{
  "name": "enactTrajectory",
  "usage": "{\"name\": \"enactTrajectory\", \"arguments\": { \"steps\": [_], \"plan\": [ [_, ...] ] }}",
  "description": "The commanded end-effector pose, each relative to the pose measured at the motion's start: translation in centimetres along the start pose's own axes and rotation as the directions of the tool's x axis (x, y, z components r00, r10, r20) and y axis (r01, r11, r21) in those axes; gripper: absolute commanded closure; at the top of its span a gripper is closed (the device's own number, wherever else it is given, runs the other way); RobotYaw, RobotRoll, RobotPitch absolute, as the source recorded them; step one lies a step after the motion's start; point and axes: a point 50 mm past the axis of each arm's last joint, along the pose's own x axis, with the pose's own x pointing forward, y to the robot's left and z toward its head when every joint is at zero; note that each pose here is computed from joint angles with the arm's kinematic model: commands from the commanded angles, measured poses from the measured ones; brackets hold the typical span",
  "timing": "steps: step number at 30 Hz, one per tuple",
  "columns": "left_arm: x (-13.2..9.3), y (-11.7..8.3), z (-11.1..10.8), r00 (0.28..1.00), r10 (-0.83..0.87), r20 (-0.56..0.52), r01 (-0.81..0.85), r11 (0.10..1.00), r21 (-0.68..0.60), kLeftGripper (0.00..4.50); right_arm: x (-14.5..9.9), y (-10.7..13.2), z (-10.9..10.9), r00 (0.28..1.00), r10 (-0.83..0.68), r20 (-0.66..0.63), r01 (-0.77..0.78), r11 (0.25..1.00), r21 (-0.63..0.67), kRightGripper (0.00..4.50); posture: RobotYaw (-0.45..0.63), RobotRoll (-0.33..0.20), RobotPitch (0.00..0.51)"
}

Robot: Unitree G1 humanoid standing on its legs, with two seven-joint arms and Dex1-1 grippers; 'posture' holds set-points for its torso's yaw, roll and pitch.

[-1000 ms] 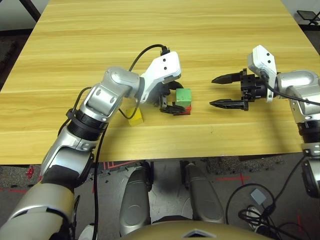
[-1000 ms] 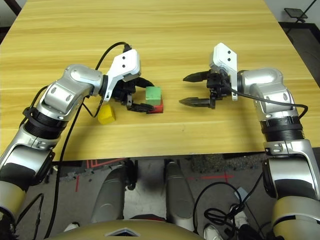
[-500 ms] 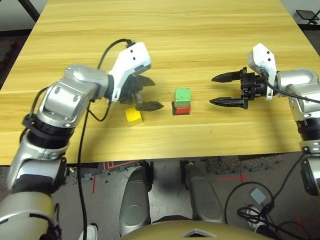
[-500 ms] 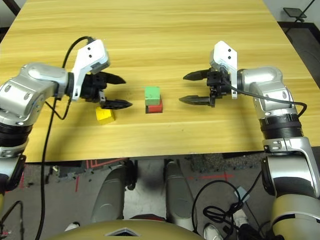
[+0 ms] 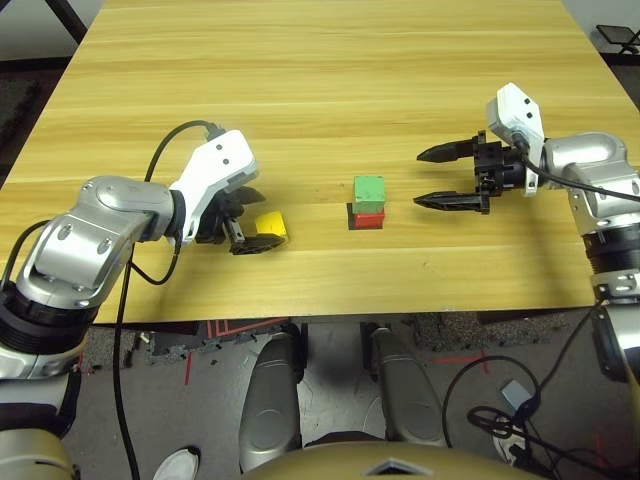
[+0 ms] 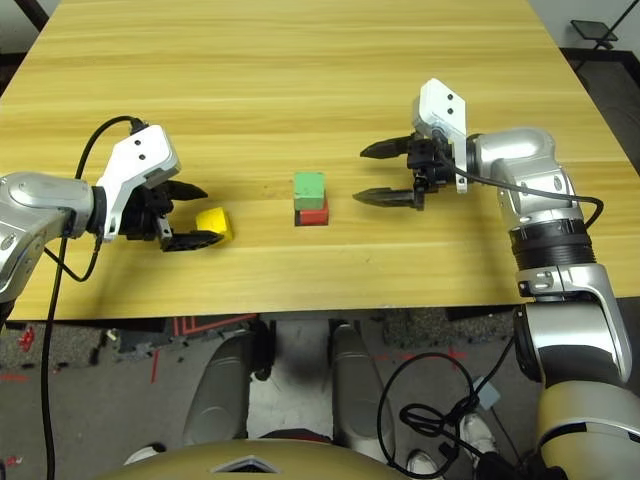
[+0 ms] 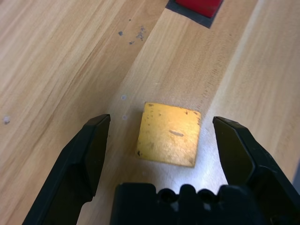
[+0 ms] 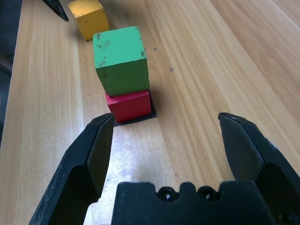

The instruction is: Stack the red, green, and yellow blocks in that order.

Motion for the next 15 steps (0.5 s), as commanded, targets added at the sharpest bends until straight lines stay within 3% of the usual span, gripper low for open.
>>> {"name": "enactTrajectory", "arguments": {
  "steps": [1, 7, 15],
  "plan": [
    [0.6, 0.0, -0.3, 0.999, 0.012, 0.043, -0.014, 0.999, 0.052, 0.03, 0.0, 0.0, -0.2, 1.000, 0.013, -0.010, -0.013, 1.000, 0.001, 0.00, 0.18, 0.034, 0.244],
    [0.9, -0.3, -1.1, 0.982, 0.023, 0.187, -0.035, 0.998, 0.060, 0.03, -0.4, 0.1, -0.3, 1.000, 0.005, -0.013, -0.005, 1.000, 0.004, 0.00, 0.17, 0.028, 0.245],
    [-0.5, 0.5, -3.9, 0.984, 0.096, 0.152, -0.098, 0.995, 0.007, 0.03, -0.7, 0.1, -0.4, 1.000, 0.002, -0.023, -0.002, 1.000, 0.009, 0.00, 0.17, 0.023, 0.248]
  ]
}}
